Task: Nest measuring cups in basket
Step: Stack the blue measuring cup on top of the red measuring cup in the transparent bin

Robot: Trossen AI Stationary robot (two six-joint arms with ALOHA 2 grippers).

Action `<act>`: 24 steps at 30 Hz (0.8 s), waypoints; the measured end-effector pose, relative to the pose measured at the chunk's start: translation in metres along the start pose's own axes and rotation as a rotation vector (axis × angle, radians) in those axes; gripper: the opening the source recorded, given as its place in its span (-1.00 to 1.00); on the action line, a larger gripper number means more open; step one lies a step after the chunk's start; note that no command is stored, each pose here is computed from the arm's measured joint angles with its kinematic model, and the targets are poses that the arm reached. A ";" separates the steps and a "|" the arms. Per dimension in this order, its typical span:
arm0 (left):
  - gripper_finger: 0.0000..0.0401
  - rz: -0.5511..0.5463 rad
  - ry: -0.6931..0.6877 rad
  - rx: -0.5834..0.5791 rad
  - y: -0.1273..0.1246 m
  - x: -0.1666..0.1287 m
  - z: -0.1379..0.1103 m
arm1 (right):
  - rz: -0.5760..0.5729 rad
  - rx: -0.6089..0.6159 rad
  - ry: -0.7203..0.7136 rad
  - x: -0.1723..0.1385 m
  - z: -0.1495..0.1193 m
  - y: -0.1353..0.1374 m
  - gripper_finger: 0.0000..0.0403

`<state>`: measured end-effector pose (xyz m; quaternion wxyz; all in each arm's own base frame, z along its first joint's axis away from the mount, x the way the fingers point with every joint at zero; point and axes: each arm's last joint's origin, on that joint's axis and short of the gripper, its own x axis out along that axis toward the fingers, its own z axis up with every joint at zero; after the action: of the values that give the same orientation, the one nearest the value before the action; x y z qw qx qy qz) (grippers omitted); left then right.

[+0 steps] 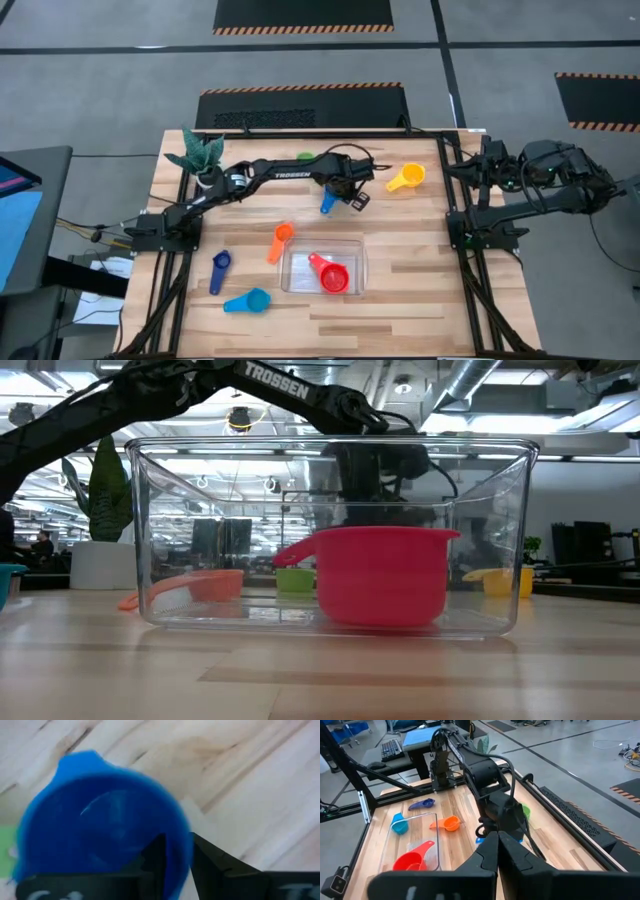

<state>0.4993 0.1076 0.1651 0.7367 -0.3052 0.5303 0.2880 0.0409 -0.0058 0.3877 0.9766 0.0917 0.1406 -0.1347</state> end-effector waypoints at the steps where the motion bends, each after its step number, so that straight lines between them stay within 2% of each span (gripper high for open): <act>1: -0.67 -0.016 0.000 0.003 -0.001 0.002 0.000 | -0.001 0.000 0.001 0.000 0.000 0.000 -0.87; 4: -0.70 -0.041 0.047 0.051 -0.003 0.005 -0.004 | 0.000 0.002 0.002 0.000 0.000 0.000 -0.87; 8: -0.94 -0.065 0.054 0.109 -0.007 0.007 -0.006 | -0.001 0.002 0.003 0.000 0.000 0.000 -0.87; 10: -0.96 -0.111 0.043 0.115 -0.010 0.005 -0.004 | -0.001 0.002 0.003 0.000 0.000 0.000 -0.87; 13: -0.99 -0.202 0.029 0.187 -0.020 -0.009 0.002 | -0.001 0.002 0.003 0.000 0.000 0.000 -0.87; 16: -1.00 -0.349 -0.054 0.327 -0.037 -0.035 0.005 | -0.002 0.003 0.003 0.000 0.000 0.000 -0.87; 18: -1.00 -0.436 -0.090 0.460 -0.047 -0.061 -0.002 | -0.002 0.003 0.003 0.000 0.000 0.000 -0.87; 20: -1.00 -0.455 -0.132 0.590 -0.057 -0.090 -0.013 | -0.001 0.010 0.003 0.000 0.000 0.000 -0.87; 24: -1.00 -0.425 -0.152 0.897 -0.076 -0.134 -0.052 | -0.002 0.012 0.005 0.000 0.000 0.000 -0.87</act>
<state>0.4880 0.0052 0.2916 0.8744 -0.0380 0.4726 -0.1033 0.0409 -0.0058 0.3872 0.9755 0.0979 0.1423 -0.1364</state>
